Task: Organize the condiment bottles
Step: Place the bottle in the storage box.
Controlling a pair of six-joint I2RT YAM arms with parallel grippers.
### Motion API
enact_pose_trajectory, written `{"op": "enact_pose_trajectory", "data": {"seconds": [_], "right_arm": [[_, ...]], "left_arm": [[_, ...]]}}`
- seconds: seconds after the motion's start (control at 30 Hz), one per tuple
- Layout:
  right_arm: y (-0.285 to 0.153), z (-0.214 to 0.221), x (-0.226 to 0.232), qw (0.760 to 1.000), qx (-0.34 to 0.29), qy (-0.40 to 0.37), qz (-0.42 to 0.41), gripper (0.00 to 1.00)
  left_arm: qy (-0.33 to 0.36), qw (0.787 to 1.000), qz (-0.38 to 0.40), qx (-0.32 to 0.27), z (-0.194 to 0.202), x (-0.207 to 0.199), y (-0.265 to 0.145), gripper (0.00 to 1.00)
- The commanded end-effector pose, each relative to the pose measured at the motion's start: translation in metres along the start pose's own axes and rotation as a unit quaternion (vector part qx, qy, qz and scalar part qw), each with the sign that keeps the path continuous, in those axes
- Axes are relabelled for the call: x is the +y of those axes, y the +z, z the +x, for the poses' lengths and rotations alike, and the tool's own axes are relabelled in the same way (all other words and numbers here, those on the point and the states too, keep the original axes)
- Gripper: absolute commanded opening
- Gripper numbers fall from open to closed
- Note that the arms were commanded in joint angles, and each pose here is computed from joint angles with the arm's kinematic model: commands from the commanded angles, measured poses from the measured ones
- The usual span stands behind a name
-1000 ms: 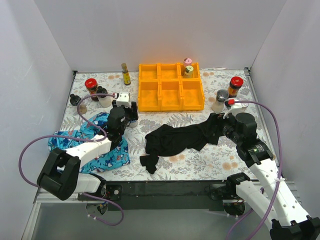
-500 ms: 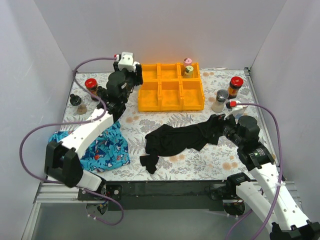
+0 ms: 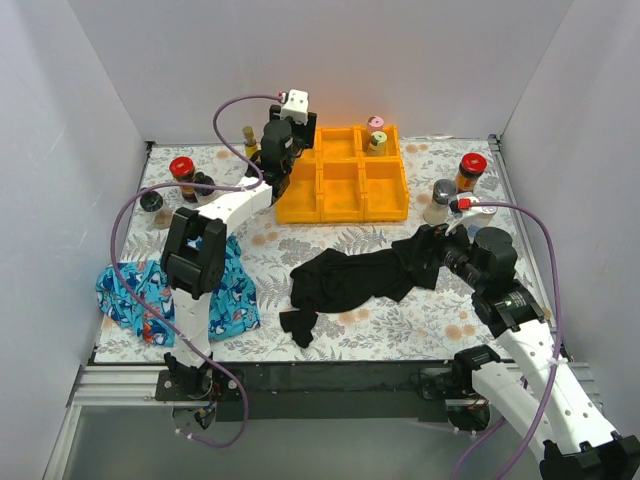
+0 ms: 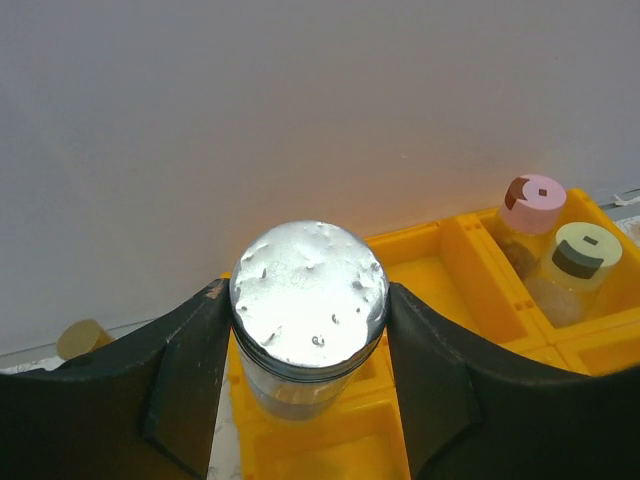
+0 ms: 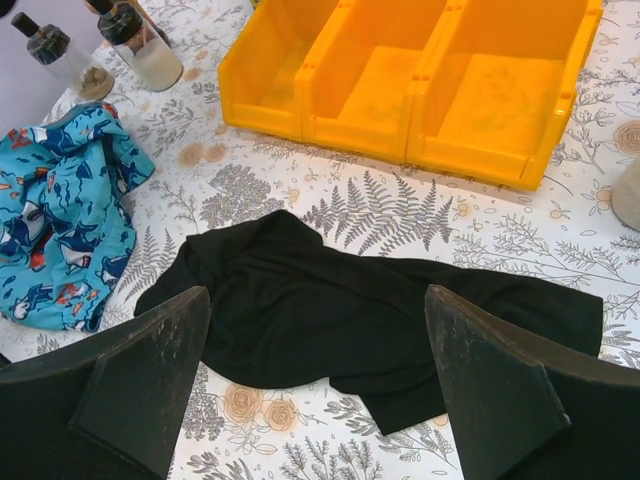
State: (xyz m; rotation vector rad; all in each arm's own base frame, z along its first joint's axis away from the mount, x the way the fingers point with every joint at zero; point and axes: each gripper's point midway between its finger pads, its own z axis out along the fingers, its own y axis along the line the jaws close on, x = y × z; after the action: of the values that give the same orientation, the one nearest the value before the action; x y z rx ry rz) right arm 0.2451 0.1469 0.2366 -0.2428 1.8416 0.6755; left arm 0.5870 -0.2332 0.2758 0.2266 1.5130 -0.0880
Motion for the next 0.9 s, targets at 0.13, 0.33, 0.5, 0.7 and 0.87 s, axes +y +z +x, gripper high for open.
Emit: {"op": "enact_pose_trajectory", "data": {"seconds": [0.13,0.33,0.5,0.7,0.87], "right_arm": [[0.004,-0.011,-0.006,0.999,-0.029,-0.025,0.011,0.96],[0.008,-0.008,-0.01,0.999,-0.027,-0.025,0.017,0.97],[0.01,-0.007,-0.01,0.999,-0.028,-0.021,0.016,0.96],[0.013,-0.007,-0.013,0.999,-0.029,-0.024,0.022,0.97],[0.014,-0.008,-0.011,0.999,-0.03,-0.018,0.016,0.96]], "left_arm": [[-0.044,0.989,-0.011,-0.142,-0.082,0.006,0.016,0.0],[-0.085,0.987,-0.011,-0.136,-0.068,0.021,0.029,0.0],[-0.099,0.987,0.007,-0.124,-0.053,0.027,0.041,0.0],[-0.096,0.989,0.018,-0.112,-0.03,0.025,0.064,0.0],[-0.083,0.991,0.021,-0.107,-0.014,0.022,0.079,0.0]]}}
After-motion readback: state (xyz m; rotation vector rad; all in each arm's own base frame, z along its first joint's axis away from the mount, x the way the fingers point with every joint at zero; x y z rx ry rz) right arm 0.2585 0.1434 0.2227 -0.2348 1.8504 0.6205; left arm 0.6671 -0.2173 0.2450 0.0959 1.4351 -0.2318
